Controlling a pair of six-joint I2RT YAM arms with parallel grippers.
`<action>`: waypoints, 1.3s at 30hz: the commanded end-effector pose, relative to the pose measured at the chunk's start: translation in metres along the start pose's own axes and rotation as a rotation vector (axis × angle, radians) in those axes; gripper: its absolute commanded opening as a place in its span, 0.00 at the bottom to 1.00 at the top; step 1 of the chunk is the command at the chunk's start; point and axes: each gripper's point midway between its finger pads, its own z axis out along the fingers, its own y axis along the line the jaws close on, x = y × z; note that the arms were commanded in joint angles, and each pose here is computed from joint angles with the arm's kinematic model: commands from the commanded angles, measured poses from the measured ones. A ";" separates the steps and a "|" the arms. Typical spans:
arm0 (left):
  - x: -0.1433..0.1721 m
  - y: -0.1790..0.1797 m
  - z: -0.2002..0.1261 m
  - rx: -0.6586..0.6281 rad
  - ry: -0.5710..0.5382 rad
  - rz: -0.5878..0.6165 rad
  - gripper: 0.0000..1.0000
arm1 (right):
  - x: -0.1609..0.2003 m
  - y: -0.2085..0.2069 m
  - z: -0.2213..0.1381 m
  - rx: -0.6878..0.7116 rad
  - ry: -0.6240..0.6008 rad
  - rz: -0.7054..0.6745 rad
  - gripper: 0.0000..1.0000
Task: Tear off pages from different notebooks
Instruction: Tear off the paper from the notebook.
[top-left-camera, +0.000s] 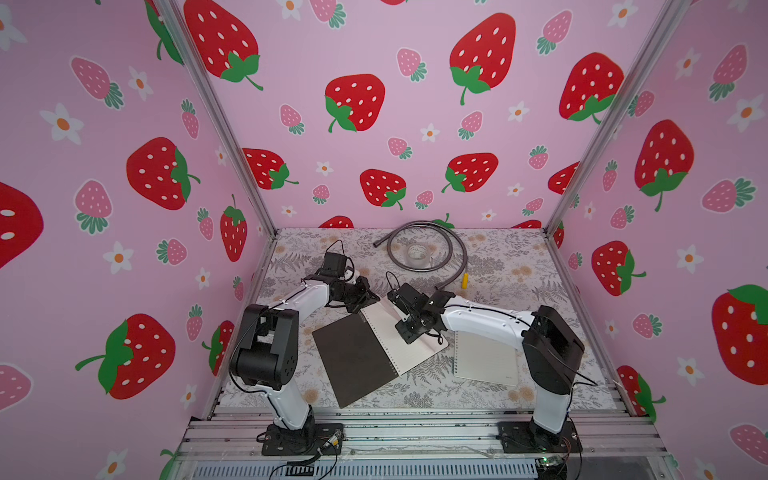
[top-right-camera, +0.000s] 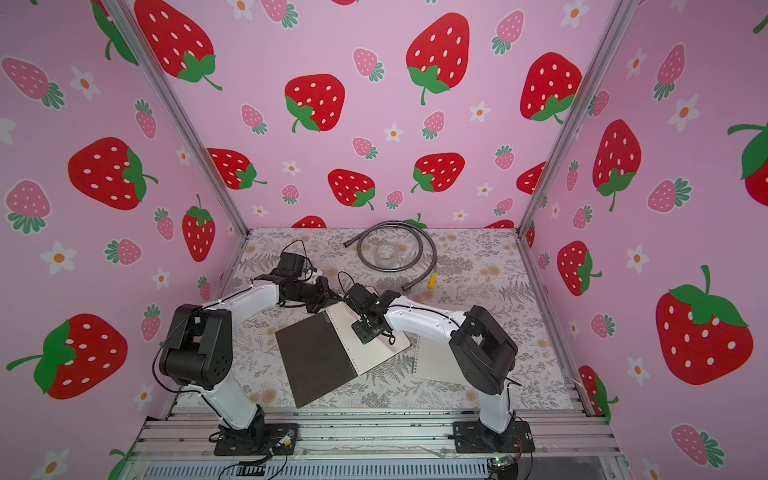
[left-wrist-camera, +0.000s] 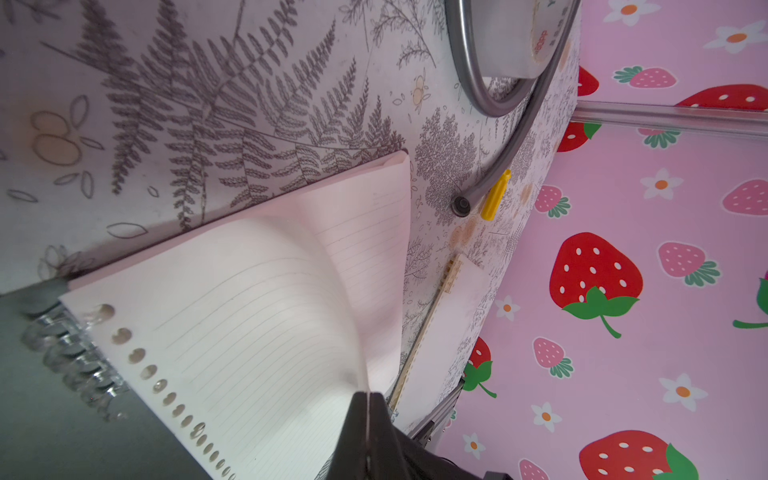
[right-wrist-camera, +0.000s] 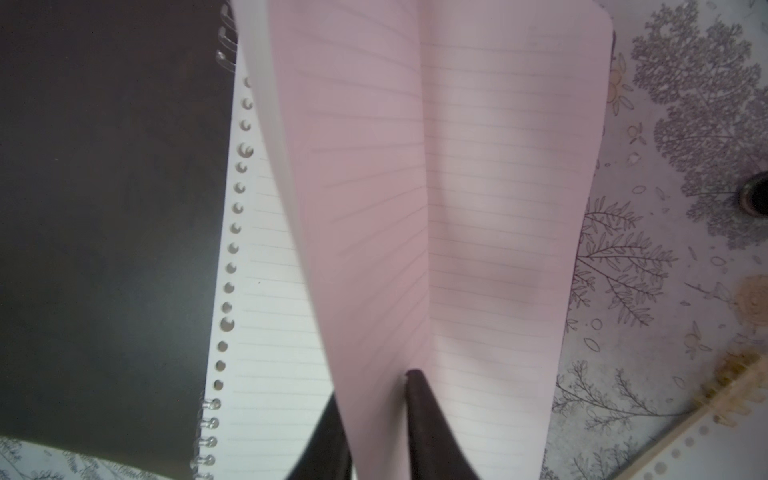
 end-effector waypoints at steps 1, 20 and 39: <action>0.003 0.002 0.001 -0.010 0.015 0.006 0.00 | -0.028 -0.002 -0.028 -0.014 -0.114 0.013 0.46; 0.005 0.000 0.003 -0.027 0.026 0.021 0.00 | -0.083 0.045 -0.048 -0.193 -0.209 -0.088 0.37; 0.007 -0.004 0.004 -0.031 0.032 0.034 0.00 | -0.089 0.045 -0.018 -0.155 -0.177 -0.091 0.29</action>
